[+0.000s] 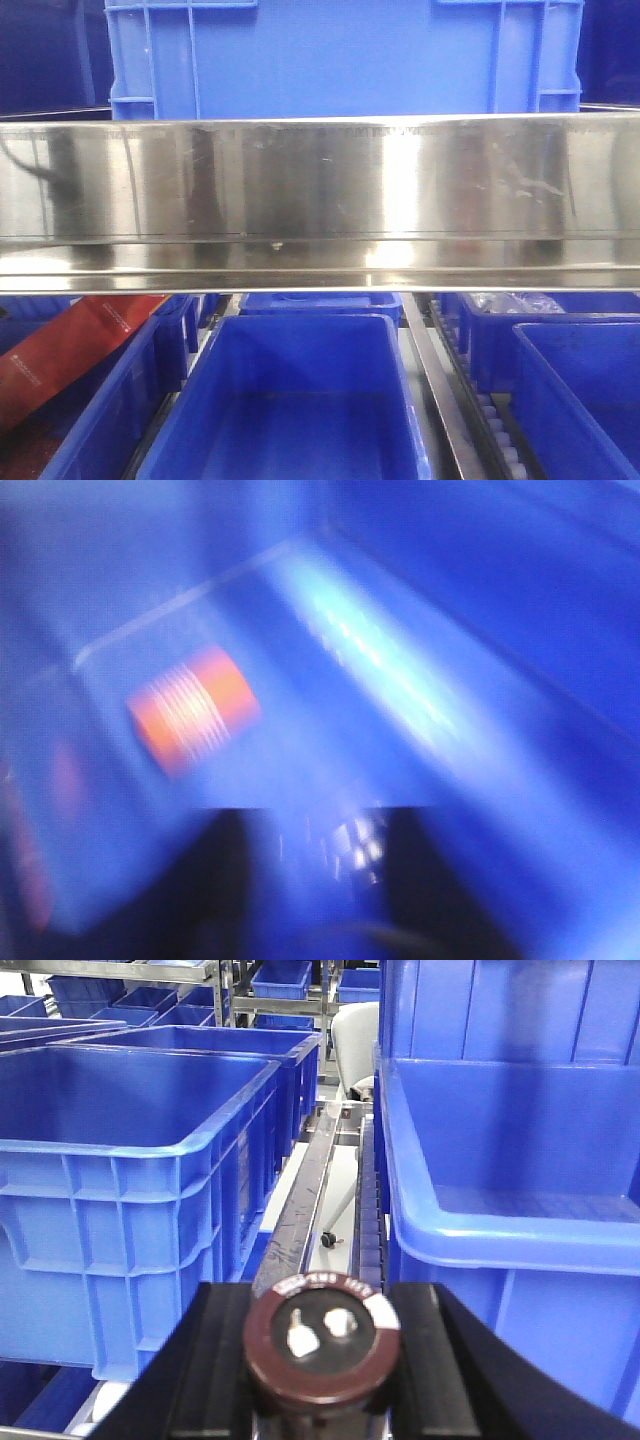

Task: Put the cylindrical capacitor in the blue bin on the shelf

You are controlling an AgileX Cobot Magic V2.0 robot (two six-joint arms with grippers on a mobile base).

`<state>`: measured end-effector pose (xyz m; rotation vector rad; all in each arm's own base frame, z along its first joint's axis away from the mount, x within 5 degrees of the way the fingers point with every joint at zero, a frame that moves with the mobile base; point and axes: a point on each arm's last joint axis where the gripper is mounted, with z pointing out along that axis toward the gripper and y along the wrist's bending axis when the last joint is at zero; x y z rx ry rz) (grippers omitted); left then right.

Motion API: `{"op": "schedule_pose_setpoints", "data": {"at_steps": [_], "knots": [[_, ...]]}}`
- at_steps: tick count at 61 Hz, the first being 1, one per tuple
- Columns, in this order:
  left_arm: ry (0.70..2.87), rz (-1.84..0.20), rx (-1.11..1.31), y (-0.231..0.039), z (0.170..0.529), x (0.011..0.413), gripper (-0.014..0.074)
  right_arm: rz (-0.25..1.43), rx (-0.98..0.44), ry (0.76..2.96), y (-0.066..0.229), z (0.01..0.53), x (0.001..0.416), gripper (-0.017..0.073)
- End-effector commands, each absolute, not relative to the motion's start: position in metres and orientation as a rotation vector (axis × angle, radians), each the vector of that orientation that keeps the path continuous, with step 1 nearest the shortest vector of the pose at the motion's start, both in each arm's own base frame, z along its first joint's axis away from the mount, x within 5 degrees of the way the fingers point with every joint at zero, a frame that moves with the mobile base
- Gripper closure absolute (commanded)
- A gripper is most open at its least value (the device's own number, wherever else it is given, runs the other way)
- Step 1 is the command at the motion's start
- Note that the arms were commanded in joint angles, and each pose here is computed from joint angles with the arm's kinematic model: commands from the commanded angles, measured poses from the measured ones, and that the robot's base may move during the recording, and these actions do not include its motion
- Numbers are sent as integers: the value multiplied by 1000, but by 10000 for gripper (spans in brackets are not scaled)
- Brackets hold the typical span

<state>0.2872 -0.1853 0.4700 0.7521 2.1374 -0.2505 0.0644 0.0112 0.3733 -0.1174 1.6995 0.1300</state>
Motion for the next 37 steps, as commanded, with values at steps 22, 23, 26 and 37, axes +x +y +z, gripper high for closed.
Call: {"op": "schedule_pose_setpoints", "data": {"at_steps": [22,23,26,37], "knots": [[2041,-234,547,-99,474,191,684,123,-121,1662,11,379,62,720],[2035,-235,533,-96,473,188,684,123,-121,1662,11,379,62,720],[2013,-237,484,-83,469,175,684,123,-120,1655,11,379,62,720],[1932,-210,354,-45,446,123,684,133,-114,1640,11,381,63,720]]}}
